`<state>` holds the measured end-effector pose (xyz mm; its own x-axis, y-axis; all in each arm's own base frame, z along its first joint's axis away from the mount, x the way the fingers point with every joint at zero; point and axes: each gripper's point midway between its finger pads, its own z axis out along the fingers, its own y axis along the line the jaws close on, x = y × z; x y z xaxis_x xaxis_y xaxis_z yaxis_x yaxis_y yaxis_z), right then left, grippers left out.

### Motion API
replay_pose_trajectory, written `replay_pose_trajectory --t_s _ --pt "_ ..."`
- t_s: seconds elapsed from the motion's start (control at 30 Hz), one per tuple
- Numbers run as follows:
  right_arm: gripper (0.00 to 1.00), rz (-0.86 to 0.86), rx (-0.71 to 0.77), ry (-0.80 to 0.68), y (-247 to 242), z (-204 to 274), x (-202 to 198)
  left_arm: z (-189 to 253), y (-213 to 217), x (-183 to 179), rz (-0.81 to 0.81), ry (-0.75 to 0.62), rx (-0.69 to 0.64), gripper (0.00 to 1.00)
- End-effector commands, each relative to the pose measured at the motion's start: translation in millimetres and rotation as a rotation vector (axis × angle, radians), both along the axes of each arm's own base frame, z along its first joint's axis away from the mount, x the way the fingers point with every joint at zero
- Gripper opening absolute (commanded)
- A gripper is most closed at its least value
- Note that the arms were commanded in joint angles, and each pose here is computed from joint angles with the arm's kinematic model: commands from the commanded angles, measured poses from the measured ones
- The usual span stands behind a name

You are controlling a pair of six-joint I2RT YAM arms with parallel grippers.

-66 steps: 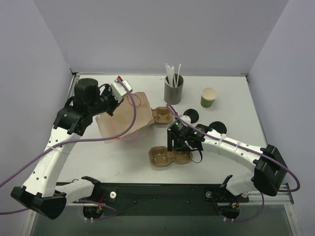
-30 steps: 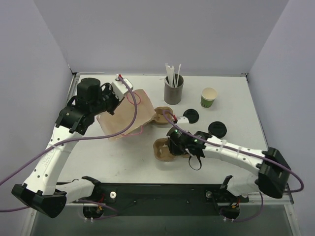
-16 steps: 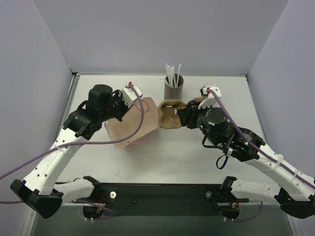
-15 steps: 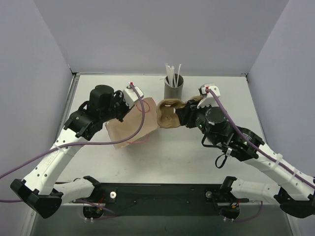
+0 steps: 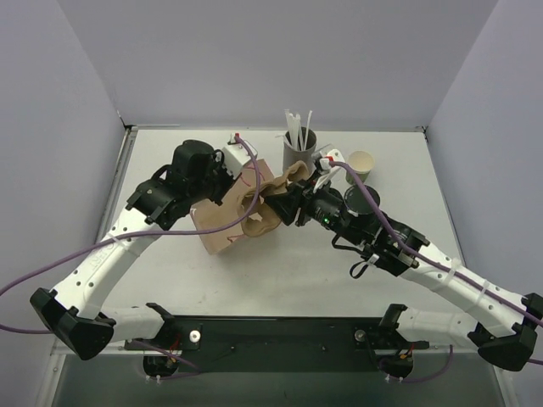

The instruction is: Pack the takeout coffee

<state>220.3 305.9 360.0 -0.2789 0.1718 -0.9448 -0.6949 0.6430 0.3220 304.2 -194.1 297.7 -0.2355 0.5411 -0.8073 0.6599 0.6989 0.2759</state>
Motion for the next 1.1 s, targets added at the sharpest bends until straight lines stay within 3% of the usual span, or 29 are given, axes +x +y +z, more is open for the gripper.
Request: replay_pose_trajectory --t_s 0.0,0.37,0.7,0.87,1.07 --pt "0.33 0.166 0.187 -0.141 8.9 60.9 -28.3 24.1 -6.6 2.6 0.003 -0.014 -0.075 0.0" --pt "0.33 0.43 0.319 -0.169 23.8 95.2 -68.0 49.5 -25.3 -1.4 -0.158 0.064 -0.263 0.0" --pt "0.33 0.593 0.551 -0.041 19.1 117.7 -53.0 49.4 -36.7 -16.4 -0.263 0.052 -0.31 0.0" --pt "0.33 0.67 0.61 0.045 30.4 107.8 -52.6 51.3 -34.0 -11.4 -0.234 0.04 -0.31 0.0" --pt "0.33 0.625 0.543 0.151 33.9 65.3 -47.4 59.6 -29.2 -3.4 -0.185 0.021 -0.317 0.0"
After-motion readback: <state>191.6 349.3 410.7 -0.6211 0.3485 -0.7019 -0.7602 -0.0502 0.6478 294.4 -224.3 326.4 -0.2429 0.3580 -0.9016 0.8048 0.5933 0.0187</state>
